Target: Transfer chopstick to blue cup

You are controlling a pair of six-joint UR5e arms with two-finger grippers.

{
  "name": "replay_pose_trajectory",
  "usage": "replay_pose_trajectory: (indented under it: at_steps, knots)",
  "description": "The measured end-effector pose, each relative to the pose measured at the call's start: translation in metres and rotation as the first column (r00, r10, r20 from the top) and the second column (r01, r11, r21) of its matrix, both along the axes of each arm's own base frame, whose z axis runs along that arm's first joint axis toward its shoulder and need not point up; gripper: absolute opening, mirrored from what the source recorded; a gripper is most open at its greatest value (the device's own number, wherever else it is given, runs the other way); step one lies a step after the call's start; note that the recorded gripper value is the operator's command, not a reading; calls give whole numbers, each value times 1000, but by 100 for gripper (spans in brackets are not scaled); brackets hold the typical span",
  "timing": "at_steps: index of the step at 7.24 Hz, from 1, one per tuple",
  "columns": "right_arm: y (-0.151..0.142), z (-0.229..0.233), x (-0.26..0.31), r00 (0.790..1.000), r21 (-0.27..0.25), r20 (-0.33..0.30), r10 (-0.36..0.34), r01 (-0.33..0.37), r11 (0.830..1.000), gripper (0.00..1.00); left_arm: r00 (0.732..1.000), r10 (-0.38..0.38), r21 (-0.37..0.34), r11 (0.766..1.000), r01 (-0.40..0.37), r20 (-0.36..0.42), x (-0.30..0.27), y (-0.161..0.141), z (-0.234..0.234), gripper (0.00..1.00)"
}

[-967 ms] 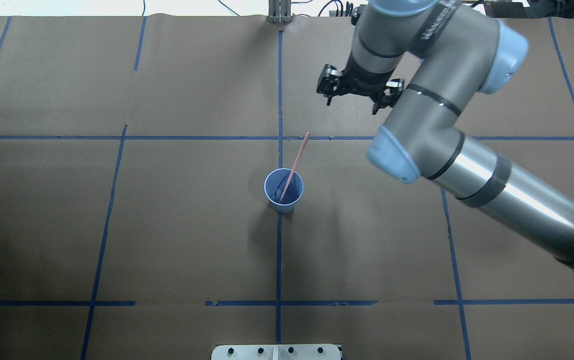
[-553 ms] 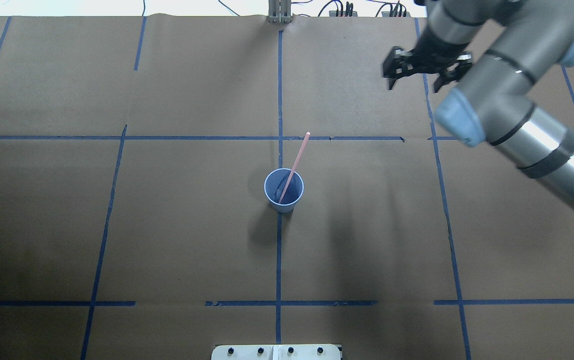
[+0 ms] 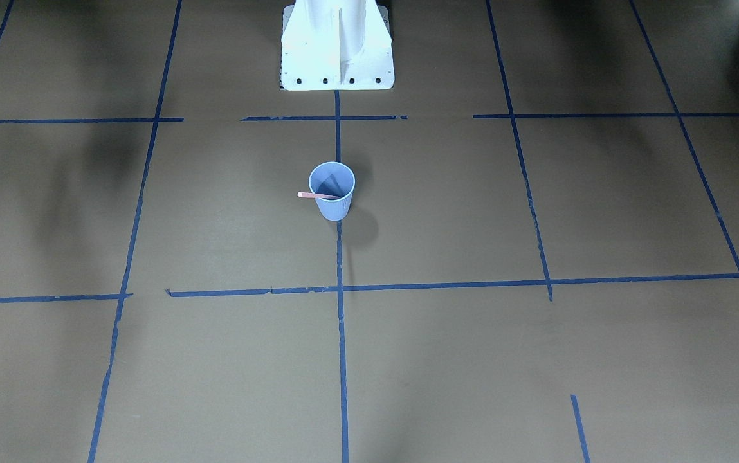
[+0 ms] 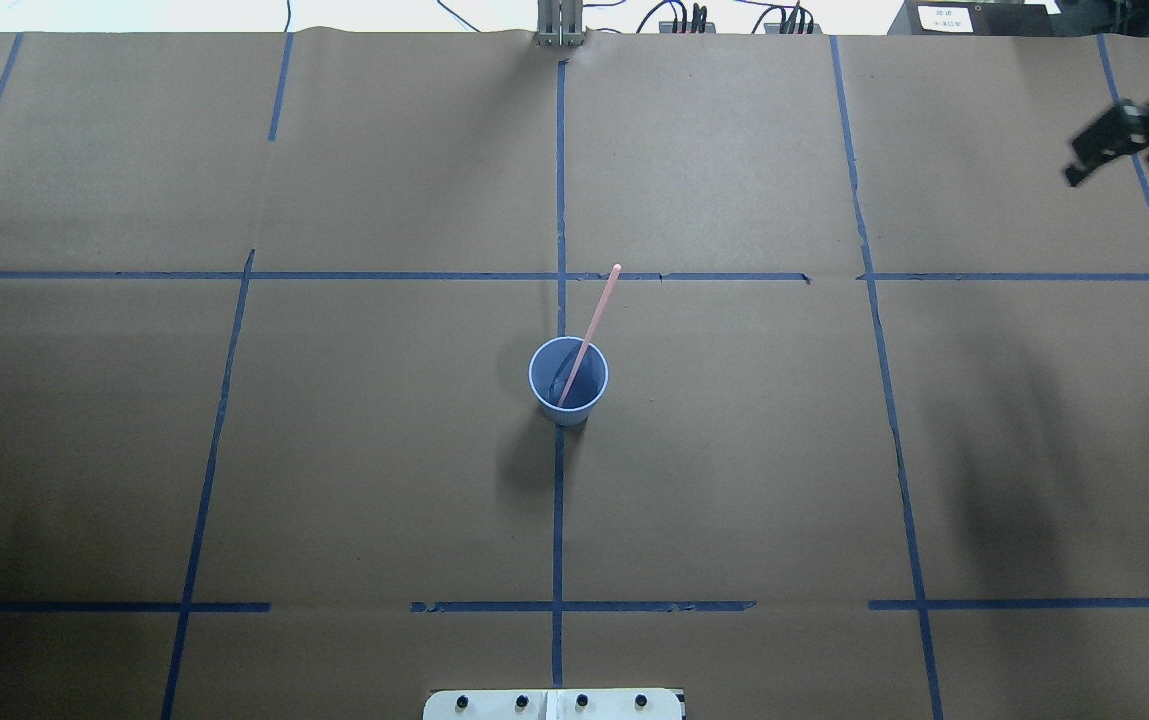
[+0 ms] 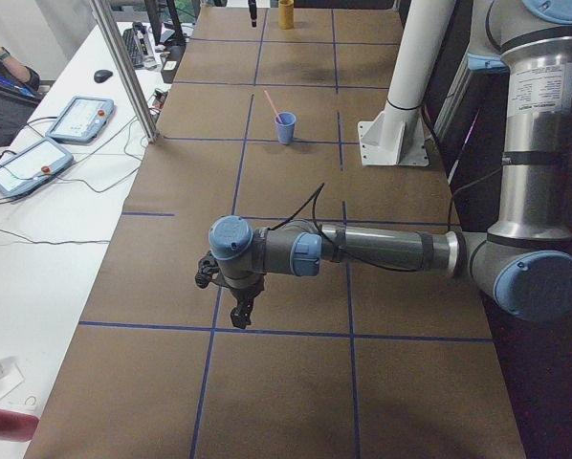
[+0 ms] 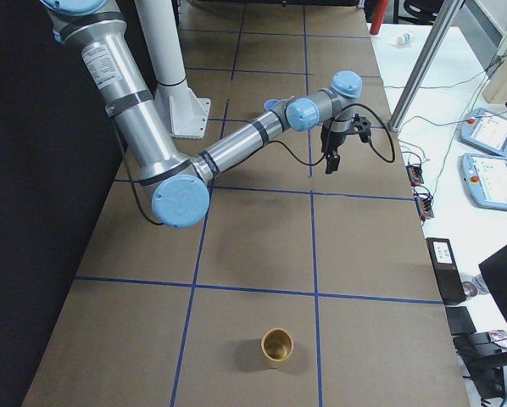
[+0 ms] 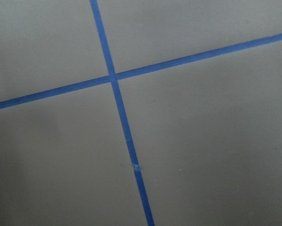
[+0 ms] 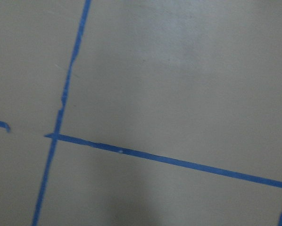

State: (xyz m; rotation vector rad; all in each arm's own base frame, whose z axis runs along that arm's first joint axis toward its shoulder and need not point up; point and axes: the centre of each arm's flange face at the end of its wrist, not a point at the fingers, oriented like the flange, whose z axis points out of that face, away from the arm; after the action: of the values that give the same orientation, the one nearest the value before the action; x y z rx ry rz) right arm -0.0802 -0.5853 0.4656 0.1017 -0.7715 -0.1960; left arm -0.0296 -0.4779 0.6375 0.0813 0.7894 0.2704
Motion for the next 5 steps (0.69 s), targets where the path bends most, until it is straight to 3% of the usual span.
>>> replay_pose_trajectory:
  at_steps: [1, 3, 5]
  knots:
    - [17, 38, 38, 999, 18, -15, -30, 31, 999, 100, 999, 8, 15, 1000, -8, 31, -7, 5, 6, 100]
    - [52, 110, 87, 997, -6, -35, -63, 63, 998, 100, 990, -4, 40, 999, -2, 143, -22, 8, 17, 100]
    - [86, 155, 108, 997, -55, -43, -70, 67, 996, 100, 987, -66, 10, 998, 66, 147, -40, 11, 14, 100]
